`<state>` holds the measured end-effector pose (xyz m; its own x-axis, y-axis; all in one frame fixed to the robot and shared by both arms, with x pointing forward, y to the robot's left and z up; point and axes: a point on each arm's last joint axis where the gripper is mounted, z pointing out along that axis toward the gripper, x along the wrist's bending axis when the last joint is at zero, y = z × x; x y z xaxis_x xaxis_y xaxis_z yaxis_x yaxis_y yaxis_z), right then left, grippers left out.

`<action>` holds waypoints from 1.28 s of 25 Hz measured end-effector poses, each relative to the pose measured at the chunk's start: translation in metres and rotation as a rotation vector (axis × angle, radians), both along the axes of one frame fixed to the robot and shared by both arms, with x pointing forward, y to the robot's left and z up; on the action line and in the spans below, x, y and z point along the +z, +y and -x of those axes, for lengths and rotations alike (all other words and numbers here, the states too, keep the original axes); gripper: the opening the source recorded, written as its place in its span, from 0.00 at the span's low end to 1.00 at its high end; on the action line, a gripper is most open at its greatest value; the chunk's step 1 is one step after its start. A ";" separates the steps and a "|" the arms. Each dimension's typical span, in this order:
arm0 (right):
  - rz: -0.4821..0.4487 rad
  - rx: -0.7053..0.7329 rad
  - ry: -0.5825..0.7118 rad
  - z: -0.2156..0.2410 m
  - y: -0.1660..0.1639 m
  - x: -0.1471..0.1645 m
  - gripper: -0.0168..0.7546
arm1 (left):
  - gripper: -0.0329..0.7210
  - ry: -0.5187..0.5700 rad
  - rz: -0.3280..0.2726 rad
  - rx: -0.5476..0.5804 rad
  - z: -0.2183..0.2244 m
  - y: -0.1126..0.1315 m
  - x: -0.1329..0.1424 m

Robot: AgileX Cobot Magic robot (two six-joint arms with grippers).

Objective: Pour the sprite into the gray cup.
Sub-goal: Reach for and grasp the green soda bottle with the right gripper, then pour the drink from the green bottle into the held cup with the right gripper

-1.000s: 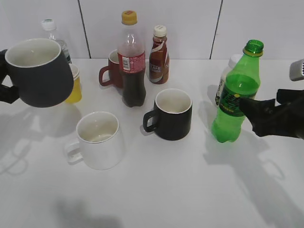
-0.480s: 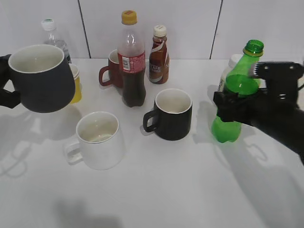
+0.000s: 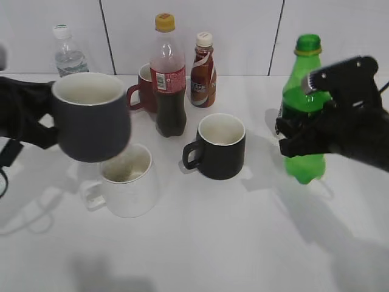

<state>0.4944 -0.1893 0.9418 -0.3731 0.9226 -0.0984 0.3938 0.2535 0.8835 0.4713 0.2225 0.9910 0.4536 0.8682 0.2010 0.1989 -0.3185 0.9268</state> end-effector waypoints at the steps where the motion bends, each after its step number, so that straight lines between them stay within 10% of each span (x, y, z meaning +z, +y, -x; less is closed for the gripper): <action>1: 0.028 0.022 -0.021 0.002 0.002 0.010 0.55 | 0.12 0.010 -0.008 -0.029 0.001 -0.008 0.002; 21: 0.792 0.527 -0.496 0.000 0.054 0.083 0.55 | 0.12 0.046 -0.047 -0.355 0.025 -0.095 0.013; 32: 0.923 0.510 -0.612 -0.004 0.054 0.089 0.55 | 0.12 0.032 -0.033 -0.388 0.029 -0.103 0.015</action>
